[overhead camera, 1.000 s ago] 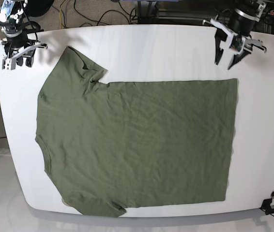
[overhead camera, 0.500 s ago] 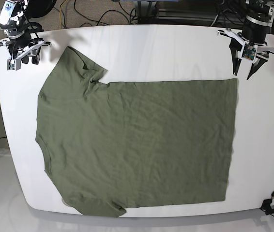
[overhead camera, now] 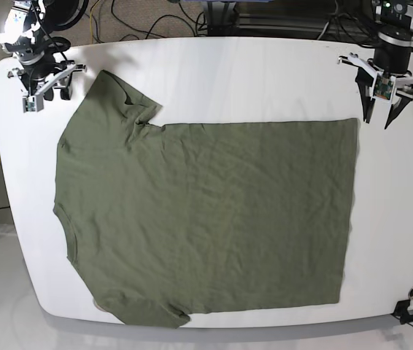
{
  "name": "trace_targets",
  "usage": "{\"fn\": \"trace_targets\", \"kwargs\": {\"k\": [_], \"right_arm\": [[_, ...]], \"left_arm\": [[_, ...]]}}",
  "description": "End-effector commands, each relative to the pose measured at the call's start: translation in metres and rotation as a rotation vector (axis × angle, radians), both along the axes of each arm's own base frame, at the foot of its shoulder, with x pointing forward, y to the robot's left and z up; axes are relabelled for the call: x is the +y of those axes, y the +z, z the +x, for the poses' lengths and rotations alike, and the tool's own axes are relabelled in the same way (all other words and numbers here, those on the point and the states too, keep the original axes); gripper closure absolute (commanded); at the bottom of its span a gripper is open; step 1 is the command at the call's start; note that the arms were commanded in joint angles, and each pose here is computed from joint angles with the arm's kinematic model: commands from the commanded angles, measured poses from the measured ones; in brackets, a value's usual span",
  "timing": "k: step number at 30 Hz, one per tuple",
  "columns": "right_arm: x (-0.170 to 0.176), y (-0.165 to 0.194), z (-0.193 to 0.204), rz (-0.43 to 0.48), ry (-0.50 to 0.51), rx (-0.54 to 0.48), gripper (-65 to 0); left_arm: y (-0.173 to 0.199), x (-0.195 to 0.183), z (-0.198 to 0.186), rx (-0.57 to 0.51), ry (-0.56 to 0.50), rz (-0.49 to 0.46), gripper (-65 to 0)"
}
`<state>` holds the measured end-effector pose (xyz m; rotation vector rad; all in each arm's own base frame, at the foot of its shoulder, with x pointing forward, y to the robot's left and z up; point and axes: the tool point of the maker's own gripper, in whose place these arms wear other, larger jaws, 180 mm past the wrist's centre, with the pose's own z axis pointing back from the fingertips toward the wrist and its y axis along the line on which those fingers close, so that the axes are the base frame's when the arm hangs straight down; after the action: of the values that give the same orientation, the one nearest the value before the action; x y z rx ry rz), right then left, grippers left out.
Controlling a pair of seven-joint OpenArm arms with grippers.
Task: Fold the T-shirt properly
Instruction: 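Lower both grippers onto the shirt's shoulder corners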
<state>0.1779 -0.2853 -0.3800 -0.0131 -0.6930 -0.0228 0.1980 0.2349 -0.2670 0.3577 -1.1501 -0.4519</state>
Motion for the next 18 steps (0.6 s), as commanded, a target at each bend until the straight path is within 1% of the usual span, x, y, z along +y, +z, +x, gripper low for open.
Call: {"fn": "trace_targets", "kwargs": {"k": [1, 4, 7, 10, 13, 16, 18], "right_arm": [[0.005, 0.005, 0.006, -0.012, 0.050, -0.015, -24.3], [0.025, -0.002, 0.009, 0.005, 0.129, 0.012, -24.0], [0.052, -0.010, 0.009, 0.028, 0.229, 0.048, -23.6], [0.077, -0.019, 0.007, 0.032, 0.331, 0.076, -23.4], [0.094, -0.028, 0.001, -0.004, 0.418, 0.111, -23.1], [0.104, -0.034, -0.001, -0.049, 0.476, 0.124, -23.0], [0.109, -0.037, -0.003, -0.073, 0.504, 0.134, -23.1]], "left_arm": [[0.005, 0.003, 0.004, -0.030, 0.003, 0.005, -21.2], [-0.004, 0.005, 0.009, -0.017, 0.013, -0.006, -21.4], [-0.015, -0.006, 0.014, 0.002, -0.006, -0.029, -21.9], [-0.026, -0.022, 0.019, 0.026, -0.036, -0.061, -22.5], [-0.041, -0.032, 0.020, 0.063, -0.056, -0.079, -22.9], [-0.059, -0.035, 0.017, 0.120, -0.059, -0.086, -22.6], [-0.068, -0.034, 0.015, 0.155, -0.071, -0.071, -22.5]]}}
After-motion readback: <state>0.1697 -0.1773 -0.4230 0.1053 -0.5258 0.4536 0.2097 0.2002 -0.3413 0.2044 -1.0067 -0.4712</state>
